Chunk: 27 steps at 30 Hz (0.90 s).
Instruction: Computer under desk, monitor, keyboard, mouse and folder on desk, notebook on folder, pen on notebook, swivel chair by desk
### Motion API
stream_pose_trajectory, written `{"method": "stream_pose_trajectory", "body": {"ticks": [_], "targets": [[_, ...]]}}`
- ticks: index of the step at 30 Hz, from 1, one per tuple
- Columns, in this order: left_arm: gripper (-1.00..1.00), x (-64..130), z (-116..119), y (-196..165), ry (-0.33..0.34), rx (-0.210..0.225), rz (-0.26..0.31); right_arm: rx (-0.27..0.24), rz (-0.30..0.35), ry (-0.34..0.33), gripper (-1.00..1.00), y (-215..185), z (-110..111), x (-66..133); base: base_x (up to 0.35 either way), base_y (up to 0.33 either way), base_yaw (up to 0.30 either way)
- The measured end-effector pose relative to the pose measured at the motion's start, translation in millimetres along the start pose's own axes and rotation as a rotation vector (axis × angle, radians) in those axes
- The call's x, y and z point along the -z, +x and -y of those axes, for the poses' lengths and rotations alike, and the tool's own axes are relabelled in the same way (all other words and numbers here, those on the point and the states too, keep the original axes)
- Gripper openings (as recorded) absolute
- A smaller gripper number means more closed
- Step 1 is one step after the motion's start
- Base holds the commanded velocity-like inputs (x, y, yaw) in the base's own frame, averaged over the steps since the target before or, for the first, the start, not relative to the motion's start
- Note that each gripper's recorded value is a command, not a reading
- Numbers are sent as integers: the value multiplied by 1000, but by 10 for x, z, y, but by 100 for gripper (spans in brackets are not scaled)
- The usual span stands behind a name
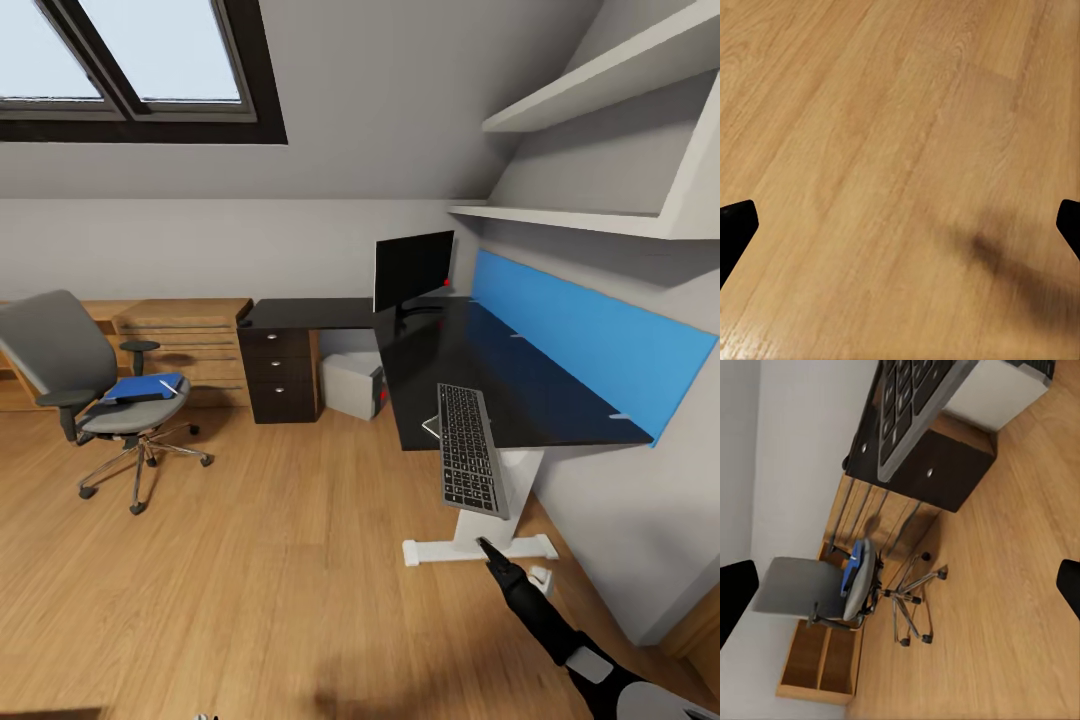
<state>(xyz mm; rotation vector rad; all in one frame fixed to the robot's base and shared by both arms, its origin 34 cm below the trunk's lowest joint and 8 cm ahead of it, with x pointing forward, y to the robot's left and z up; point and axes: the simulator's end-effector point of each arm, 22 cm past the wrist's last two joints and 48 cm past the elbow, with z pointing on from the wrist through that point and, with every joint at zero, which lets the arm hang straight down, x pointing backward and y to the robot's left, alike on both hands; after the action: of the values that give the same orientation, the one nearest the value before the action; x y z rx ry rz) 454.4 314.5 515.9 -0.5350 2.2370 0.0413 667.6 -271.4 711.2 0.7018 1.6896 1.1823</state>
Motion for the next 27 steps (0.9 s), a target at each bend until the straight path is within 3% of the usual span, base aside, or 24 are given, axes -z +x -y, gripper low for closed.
{"method": "stream_pose_trajectory", "body": {"ticks": [27], "targets": [[100, 1, -5, 2, -2, 0, 0, 7, 16, -6, 100, -152, 16, 74, 0, 0, 0]]}}
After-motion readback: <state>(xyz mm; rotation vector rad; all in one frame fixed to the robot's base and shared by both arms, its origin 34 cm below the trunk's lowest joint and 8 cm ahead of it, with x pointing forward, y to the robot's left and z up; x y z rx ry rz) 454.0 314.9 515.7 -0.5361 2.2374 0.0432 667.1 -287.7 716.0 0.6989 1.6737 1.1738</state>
